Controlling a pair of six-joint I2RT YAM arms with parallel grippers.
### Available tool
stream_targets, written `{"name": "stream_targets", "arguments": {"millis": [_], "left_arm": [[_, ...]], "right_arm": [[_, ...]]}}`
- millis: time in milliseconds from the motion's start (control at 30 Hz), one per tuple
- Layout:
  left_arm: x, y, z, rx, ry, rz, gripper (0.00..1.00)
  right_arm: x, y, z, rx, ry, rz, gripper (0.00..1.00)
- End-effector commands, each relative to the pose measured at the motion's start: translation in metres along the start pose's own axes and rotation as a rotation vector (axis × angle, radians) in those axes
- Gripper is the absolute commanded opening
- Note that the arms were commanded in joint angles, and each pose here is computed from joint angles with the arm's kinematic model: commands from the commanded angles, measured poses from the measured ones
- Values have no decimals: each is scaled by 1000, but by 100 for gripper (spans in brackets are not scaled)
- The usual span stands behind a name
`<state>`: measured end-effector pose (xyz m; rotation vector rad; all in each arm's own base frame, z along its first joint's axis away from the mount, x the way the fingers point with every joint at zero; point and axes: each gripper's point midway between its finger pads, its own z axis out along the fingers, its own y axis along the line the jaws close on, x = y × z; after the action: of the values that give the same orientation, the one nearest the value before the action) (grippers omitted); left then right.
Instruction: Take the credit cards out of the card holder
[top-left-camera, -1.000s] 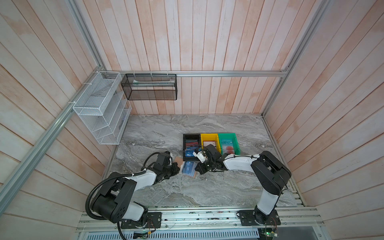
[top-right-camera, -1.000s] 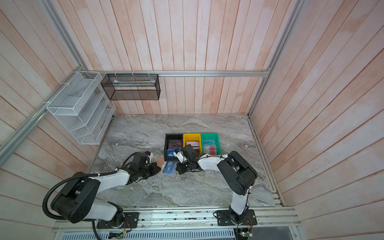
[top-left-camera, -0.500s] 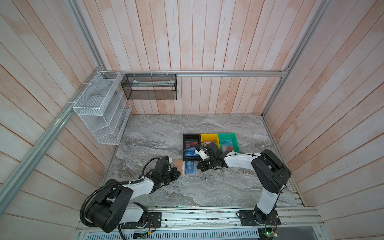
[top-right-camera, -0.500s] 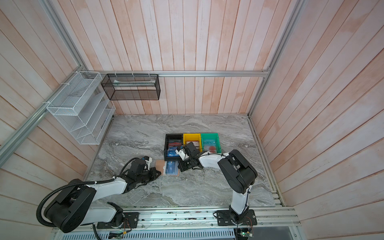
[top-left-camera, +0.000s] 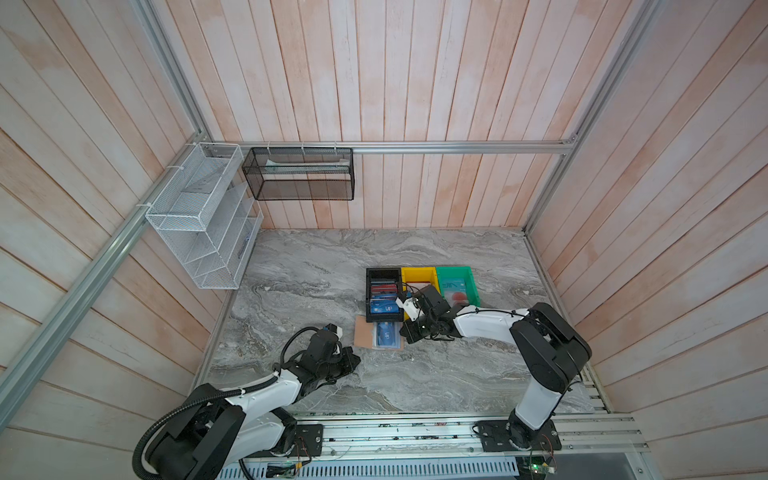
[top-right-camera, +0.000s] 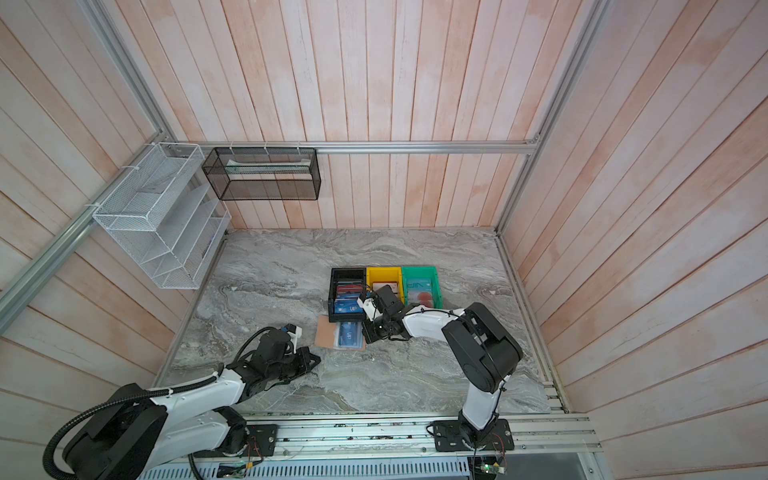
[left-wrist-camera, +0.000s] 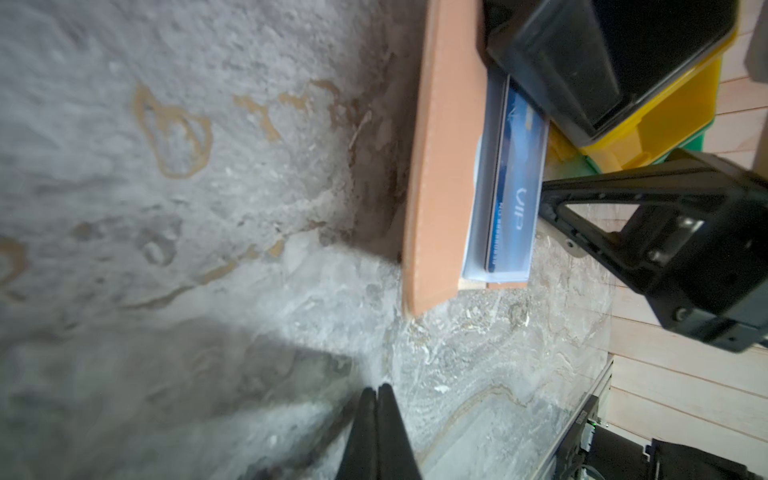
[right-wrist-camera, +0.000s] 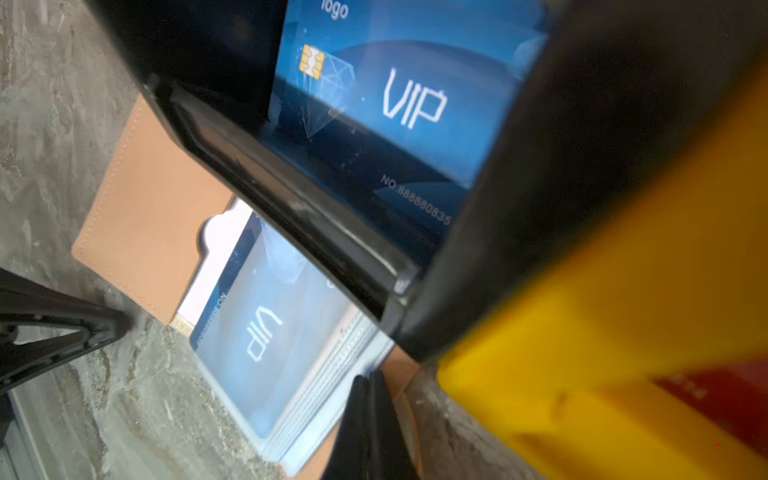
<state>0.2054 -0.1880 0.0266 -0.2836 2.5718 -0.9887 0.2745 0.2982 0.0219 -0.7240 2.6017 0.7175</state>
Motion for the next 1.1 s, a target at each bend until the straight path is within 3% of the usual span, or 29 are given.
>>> {"name": "stream_targets", "arguments": {"millis": [0, 233, 467, 867, 1067], "left_arm": [[-12, -15, -11, 10, -40, 18, 0], [-48, -56, -27, 73, -123, 86, 0], [-69, -73, -8, 104, -107, 122, 0], [-93, -44, 27, 52, -56, 128, 1], [-85, -27, 48, 39, -2, 98, 1]], "right_arm": [[74, -52, 0, 211, 232, 76, 1], [77, -40, 5, 194, 253, 33, 3], [83, -32, 10, 197, 266, 13, 4], [84, -32, 9, 201, 267, 16, 4], [83, -31, 8, 197, 259, 25, 4]]}}
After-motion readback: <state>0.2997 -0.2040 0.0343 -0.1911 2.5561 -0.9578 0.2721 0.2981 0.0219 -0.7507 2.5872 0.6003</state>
